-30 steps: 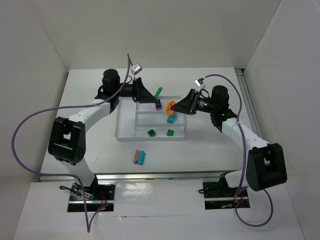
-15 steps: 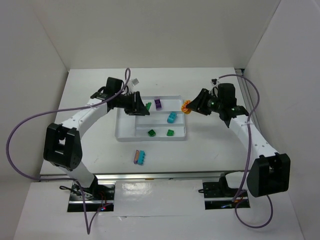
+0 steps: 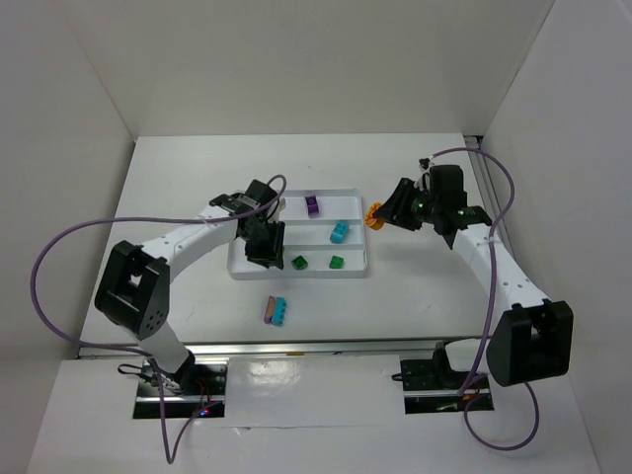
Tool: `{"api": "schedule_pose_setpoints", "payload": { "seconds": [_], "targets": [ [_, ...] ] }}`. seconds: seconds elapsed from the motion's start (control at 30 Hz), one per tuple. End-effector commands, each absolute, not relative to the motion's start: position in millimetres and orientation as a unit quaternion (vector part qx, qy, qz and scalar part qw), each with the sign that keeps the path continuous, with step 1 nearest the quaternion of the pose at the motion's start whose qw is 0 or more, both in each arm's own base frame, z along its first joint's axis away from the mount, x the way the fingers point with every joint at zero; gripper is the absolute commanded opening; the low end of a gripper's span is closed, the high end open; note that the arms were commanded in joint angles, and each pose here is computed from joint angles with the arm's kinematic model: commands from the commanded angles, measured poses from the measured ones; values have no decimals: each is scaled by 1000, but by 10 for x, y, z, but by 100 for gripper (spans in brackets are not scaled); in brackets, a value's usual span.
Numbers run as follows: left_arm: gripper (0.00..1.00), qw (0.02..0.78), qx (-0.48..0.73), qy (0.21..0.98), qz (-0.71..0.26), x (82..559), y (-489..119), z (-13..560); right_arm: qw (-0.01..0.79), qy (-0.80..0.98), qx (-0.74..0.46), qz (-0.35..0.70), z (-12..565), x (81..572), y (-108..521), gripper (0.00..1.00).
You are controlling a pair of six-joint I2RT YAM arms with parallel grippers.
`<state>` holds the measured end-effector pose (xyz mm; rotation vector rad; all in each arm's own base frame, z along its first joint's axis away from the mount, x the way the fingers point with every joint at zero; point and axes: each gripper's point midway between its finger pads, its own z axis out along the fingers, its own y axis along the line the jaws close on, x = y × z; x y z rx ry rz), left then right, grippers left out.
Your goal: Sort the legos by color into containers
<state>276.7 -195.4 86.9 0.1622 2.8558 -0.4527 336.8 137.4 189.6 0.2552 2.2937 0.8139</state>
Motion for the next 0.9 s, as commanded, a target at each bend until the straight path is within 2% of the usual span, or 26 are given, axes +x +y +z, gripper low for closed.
{"api": "schedule_pose_setpoints", "payload": {
  "seconds": [0.0, 0.33, 0.37, 0.4, 0.47, 0.53, 0.63, 0.67, 0.87],
  "targets": [
    [0, 120, 67, 984, -111, 2786, -1918, 833, 356, 876, 92, 310, 2030, 3433, 1352, 0],
    [2, 139, 70, 984, -87, 2959, -2084, 786, 348, 880, 89, 311, 2003, 3395, 1358, 0],
    [7, 144, 70, 983, -89, 2986, -2100, 817, 348, 880, 89, 311, 2003, 3395, 1358, 0],
    [20, 141, 71, 983, -93, 2997, -2126, 809, 348, 880, 89, 311, 2003, 3395, 1358, 0],
    [40, 138, 71, 984, -92, 3006, -2132, 812, 348, 880, 89, 311, 2003, 3395, 1358, 0],
    [51, 135, 75, 984, -91, 2996, -2165, 817, 348, 880, 89, 311, 2003, 3395, 1358, 0],
    [52, 134, 80, 984, -89, 2993, -2159, 837, 344, 882, 90, 310, 1965, 3380, 1356, 0],
    [59, 134, 80, 984, -89, 2992, -2158, 859, 349, 880, 88, 311, 1982, 3397, 1358, 0],
    [60, 138, 89, 983, -84, 2940, -2135, 941, 347, 879, 86, 314, 1964, 3389, 1371, 0]
  ]
}}
